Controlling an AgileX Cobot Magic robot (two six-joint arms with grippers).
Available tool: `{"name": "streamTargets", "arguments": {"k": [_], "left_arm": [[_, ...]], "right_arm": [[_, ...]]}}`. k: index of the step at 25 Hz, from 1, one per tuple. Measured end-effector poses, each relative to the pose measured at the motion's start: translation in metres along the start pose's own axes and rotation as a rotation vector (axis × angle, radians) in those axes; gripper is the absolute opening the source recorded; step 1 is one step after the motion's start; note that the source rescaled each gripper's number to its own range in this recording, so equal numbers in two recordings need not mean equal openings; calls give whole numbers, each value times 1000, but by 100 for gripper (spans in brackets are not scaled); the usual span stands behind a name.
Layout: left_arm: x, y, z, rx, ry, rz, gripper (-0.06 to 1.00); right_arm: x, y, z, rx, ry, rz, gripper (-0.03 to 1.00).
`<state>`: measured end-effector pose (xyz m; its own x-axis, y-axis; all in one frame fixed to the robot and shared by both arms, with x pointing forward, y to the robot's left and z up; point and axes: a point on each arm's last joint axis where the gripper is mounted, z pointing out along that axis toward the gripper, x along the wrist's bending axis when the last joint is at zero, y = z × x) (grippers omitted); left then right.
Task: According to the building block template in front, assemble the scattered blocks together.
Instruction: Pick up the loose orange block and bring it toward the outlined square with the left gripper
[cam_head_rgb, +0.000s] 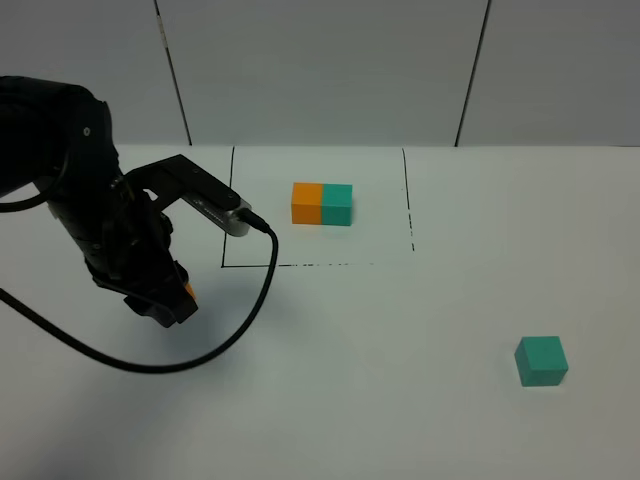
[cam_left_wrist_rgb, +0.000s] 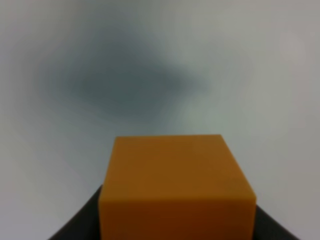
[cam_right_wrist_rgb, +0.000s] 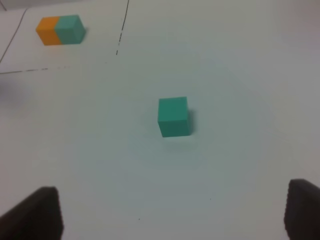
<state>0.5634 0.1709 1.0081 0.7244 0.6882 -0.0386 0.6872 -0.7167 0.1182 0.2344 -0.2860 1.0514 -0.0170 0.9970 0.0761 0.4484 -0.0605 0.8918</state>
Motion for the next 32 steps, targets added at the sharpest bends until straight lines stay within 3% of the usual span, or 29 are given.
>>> {"name": "streamTargets", "arguments": {"k": [4, 7, 16, 25, 32], "left_arm": [[-18, 14, -4, -30, 12, 200, 0], [-27, 21, -5, -59, 30, 272, 0], [-35, 30, 24, 24, 22, 512, 0], [-24, 67, 43, 60, 28, 584, 0], [-41, 105, 77, 102, -6, 685, 0]], "right_arm": [[0, 0, 0, 0, 0, 0, 77], [0, 0, 0, 0, 0, 0, 77], [0, 0, 0, 0, 0, 0, 77], [0, 0, 0, 0, 0, 0, 77], [0, 0, 0, 0, 0, 0, 77]]}}
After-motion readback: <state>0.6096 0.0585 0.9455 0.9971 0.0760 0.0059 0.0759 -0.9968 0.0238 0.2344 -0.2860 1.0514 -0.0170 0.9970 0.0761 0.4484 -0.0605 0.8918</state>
